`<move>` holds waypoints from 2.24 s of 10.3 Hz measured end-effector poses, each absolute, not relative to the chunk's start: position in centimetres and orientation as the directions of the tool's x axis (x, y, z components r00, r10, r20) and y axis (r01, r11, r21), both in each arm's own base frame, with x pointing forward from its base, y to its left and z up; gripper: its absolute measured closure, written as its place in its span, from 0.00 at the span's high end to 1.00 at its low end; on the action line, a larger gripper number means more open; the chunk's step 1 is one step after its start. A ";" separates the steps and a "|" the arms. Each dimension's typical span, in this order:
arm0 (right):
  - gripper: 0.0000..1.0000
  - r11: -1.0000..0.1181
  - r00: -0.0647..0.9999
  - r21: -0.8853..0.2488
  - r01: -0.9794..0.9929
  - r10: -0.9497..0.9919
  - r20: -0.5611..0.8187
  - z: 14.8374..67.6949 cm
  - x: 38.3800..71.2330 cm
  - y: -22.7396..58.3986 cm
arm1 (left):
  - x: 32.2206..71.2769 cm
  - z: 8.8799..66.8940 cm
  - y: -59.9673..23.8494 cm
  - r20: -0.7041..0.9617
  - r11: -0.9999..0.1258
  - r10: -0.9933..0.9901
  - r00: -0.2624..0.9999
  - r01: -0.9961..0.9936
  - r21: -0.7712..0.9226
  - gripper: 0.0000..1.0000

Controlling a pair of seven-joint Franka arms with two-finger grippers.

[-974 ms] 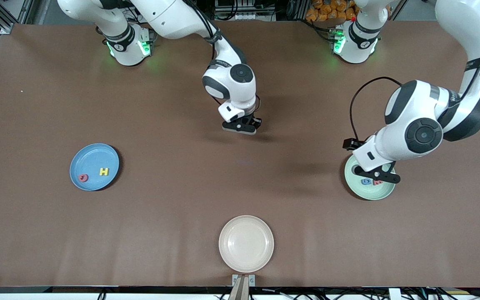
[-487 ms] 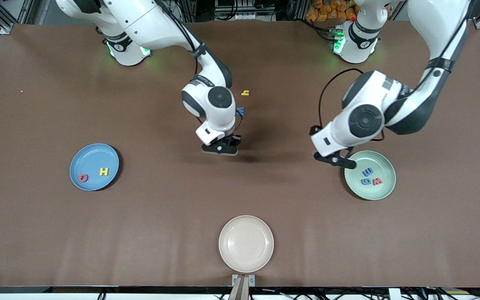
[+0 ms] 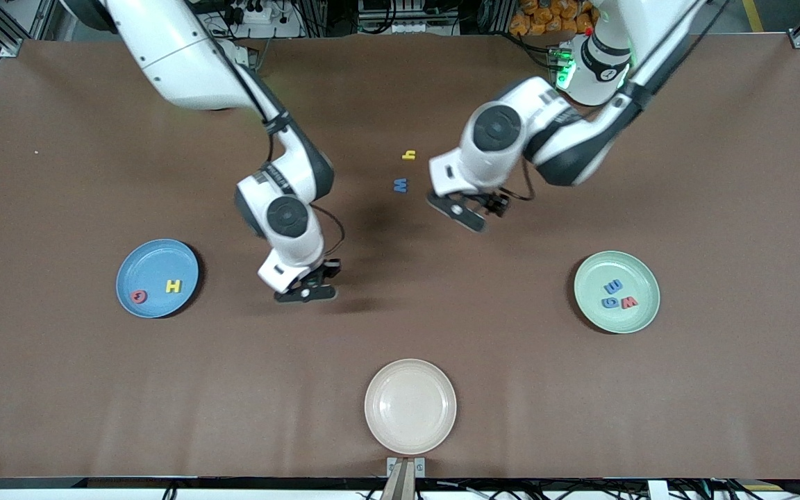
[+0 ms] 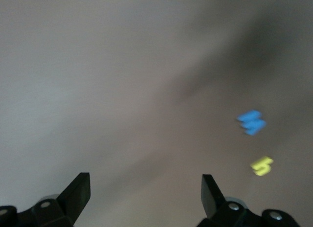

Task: Sort uppercase to blue plate, lowercase to green plate
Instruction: 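Carry the teal b toward the blue plate while the left gripper returns, then lower the teal b onto the blue plate while the left gripper descends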

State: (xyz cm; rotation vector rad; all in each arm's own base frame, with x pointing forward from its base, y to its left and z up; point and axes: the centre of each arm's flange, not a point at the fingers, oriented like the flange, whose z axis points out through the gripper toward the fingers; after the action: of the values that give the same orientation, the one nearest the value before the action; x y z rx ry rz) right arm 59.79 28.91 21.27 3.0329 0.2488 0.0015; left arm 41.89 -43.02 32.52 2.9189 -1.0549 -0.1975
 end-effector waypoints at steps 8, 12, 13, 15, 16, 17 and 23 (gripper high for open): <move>0.38 -0.820 0.817 0.044 0.570 0.560 -0.139 26.7 65.4 2.5 | 30.1 23.2 -52.5 -0.007 -0.468 -0.884 0.468 -0.884 -0.003 0.99; 0.38 -0.822 0.802 -0.027 0.568 0.561 -0.207 23.7 62.5 -6.9 | 25.6 19.2 -53.2 -0.064 -0.435 -0.898 0.436 -0.900 -0.028 0.96; 0.38 -0.831 0.804 -0.043 0.554 0.548 -0.232 22.5 61.4 -7.8 | 25.5 18.8 -52.8 -0.074 -0.433 -0.898 0.434 -0.901 -0.028 0.93; 0.38 -0.850 0.811 -0.090 0.520 0.524 -0.262 20.3 59.3 -8.1 | 25.1 18.3 -52.4 -0.086 -0.430 -0.898 0.431 -0.902 -0.027 0.90; 0.38 -0.856 0.815 -0.111 0.504 0.515 -0.267 19.6 58.6 -8.0 | 24.9 18.2 -52.3 -0.089 -0.433 -0.897 0.434 -0.901 -0.026 0.89; 0.39 -0.859 0.816 -0.121 0.498 0.511 -0.269 19.3 58.3 -7.8 | 24.6 18.1 -52.3 -0.089 -0.434 -0.896 0.434 -0.901 -0.024 0.87; 0.72 -0.877 0.833 -0.120 0.466 0.480 -0.276 19.6 58.4 -7.4 | 22.5 18.5 -52.6 -0.066 -0.422 -0.905 0.421 -0.907 -0.002 0.76</move>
State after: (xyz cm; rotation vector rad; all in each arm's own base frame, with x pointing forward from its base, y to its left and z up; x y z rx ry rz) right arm 58.43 -7.38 19.58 3.0530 0.7886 -0.4797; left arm 22.53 -52.56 18.54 2.6792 -1.7088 -0.0875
